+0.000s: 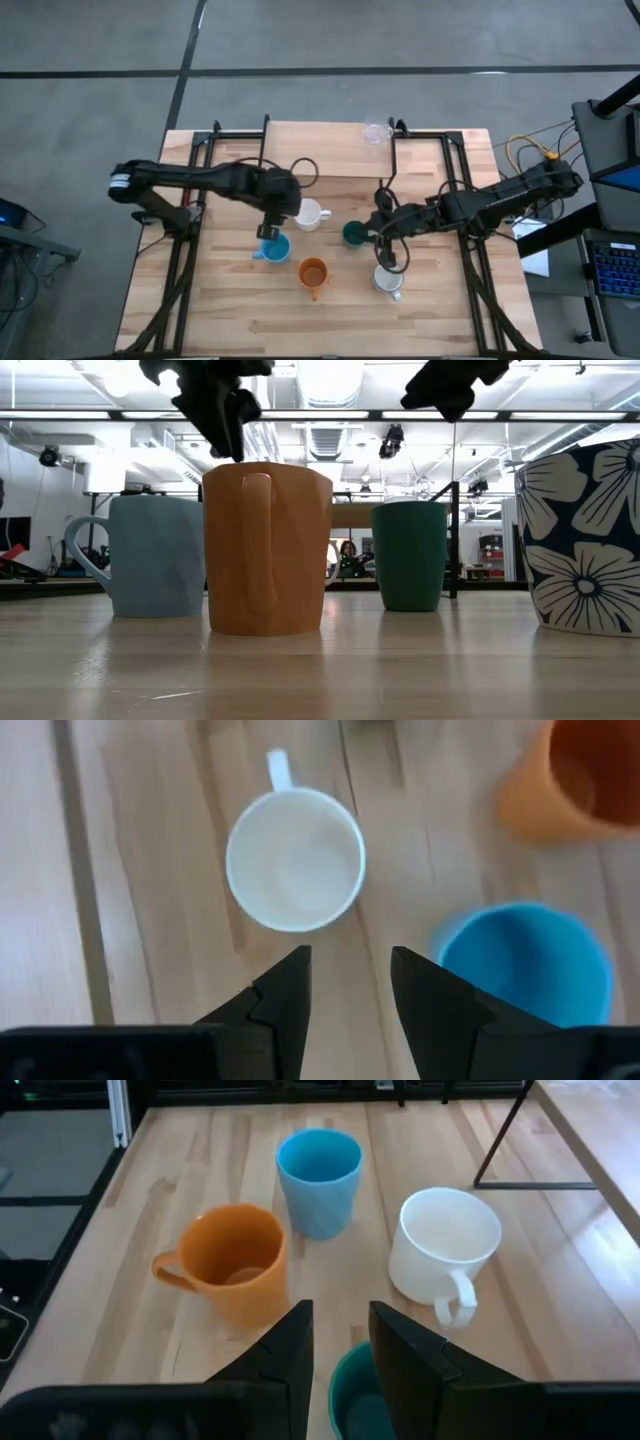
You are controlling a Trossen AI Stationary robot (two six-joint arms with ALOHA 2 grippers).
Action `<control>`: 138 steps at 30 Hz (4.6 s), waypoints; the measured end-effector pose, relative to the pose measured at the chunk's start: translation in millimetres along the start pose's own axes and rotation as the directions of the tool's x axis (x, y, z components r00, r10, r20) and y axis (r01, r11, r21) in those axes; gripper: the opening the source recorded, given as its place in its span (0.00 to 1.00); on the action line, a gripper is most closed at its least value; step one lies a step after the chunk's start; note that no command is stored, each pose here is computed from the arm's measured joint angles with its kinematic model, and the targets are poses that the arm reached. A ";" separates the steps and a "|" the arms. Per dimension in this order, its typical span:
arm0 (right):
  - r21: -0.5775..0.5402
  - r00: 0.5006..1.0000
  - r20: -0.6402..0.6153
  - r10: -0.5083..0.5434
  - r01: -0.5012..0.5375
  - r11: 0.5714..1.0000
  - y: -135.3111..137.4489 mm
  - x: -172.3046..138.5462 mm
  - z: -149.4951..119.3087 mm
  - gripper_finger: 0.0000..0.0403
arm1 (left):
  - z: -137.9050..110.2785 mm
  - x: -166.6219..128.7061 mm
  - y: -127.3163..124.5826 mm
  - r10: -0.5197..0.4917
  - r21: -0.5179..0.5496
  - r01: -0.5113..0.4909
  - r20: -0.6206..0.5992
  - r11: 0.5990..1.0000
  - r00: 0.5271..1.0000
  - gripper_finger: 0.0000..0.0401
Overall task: Stack small to large cups/mugs on shelf
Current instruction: Put the white cup on the shelf
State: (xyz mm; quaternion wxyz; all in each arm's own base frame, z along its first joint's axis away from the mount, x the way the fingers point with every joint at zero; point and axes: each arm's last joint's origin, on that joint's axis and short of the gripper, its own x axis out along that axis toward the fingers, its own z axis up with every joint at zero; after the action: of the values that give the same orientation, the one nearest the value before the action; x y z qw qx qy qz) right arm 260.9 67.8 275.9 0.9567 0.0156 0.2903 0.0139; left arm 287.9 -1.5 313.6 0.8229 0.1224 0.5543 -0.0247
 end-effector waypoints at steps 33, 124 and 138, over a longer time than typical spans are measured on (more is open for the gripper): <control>-0.057 0.998 -0.001 0.070 -0.070 0.996 20.2 -6.8 -7.2 0.23 | 38.5 37.3 13.7 -0.115 0.527 0.131 -0.064 0.840 0.991 0.31; -0.066 0.998 -0.010 0.068 -0.069 0.995 19.9 -5.5 -10.1 0.23 | 36.6 85.4 34.3 -0.149 0.098 0.165 -0.153 0.981 0.977 0.81; -0.066 0.998 -0.010 0.068 -0.069 0.995 19.9 -5.5 -10.1 0.23 | 37.4 88.9 34.5 -0.138 0.075 0.149 -0.134 0.986 0.981 0.81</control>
State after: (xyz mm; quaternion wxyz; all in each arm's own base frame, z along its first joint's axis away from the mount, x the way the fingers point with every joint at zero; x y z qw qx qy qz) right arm 250.4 87.8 271.2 0.9546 -0.0064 0.2925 0.0564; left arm 362.0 31.8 251.3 0.7758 0.1182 0.6117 -0.0999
